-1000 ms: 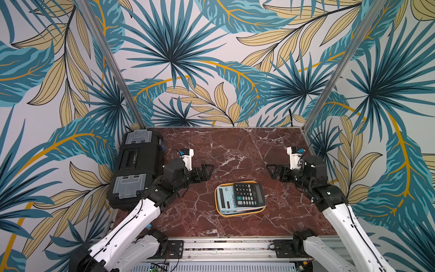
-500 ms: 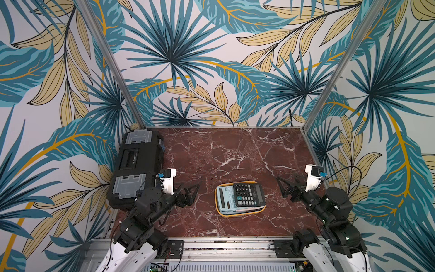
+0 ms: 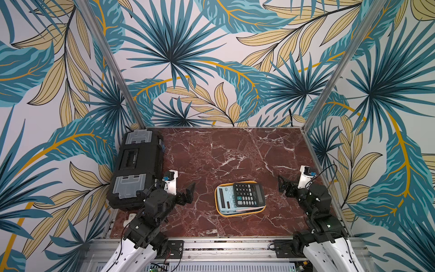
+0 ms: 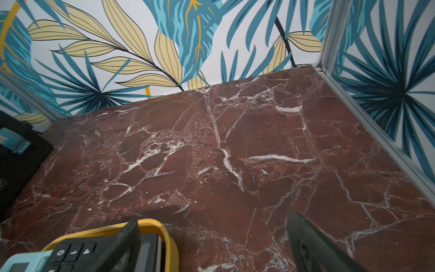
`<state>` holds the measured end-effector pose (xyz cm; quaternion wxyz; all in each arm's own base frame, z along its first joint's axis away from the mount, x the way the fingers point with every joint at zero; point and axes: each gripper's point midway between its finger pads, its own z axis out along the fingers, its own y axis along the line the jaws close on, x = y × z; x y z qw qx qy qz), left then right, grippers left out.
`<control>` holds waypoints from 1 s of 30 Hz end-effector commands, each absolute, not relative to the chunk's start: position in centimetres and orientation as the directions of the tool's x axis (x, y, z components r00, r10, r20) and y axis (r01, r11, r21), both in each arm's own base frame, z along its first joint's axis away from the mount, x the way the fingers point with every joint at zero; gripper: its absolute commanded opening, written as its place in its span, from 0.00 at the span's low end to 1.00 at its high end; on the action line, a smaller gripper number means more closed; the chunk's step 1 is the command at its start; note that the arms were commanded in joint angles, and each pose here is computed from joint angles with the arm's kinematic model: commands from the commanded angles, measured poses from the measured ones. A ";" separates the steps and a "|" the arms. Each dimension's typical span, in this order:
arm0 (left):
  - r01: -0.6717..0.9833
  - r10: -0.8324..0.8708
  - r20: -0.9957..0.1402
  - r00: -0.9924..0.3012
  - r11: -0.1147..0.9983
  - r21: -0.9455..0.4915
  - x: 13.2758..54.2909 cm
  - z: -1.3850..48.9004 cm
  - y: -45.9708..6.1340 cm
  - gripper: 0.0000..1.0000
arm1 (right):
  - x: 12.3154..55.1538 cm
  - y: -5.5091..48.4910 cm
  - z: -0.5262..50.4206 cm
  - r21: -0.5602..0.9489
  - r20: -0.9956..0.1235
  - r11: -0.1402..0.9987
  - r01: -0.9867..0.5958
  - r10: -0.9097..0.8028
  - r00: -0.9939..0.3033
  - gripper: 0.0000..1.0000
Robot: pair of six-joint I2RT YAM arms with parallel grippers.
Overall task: Put the calculator in the storage box
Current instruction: Reset both arms
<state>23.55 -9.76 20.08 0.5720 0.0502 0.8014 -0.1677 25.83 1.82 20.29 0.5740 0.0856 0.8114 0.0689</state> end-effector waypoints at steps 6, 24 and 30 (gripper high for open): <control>0.102 -0.042 -0.979 -0.199 0.993 -0.063 26.9 19.4 -6.2 1.00 | 28.0 -2.0 18.4 0.119 -0.960 0.956 0.269 0.180 -0.216 0.99; 0.106 -0.007 -0.938 -0.347 0.993 -0.047 33.2 14.3 -3.0 1.00 | 30.9 -4.6 14.7 0.065 -0.980 0.910 0.410 0.136 -0.146 1.00; 0.118 -0.013 -0.933 -0.358 0.991 -0.059 35.4 13.3 -2.7 1.00 | 32.7 -4.4 14.9 0.036 -0.984 0.917 0.398 0.102 -0.146 0.99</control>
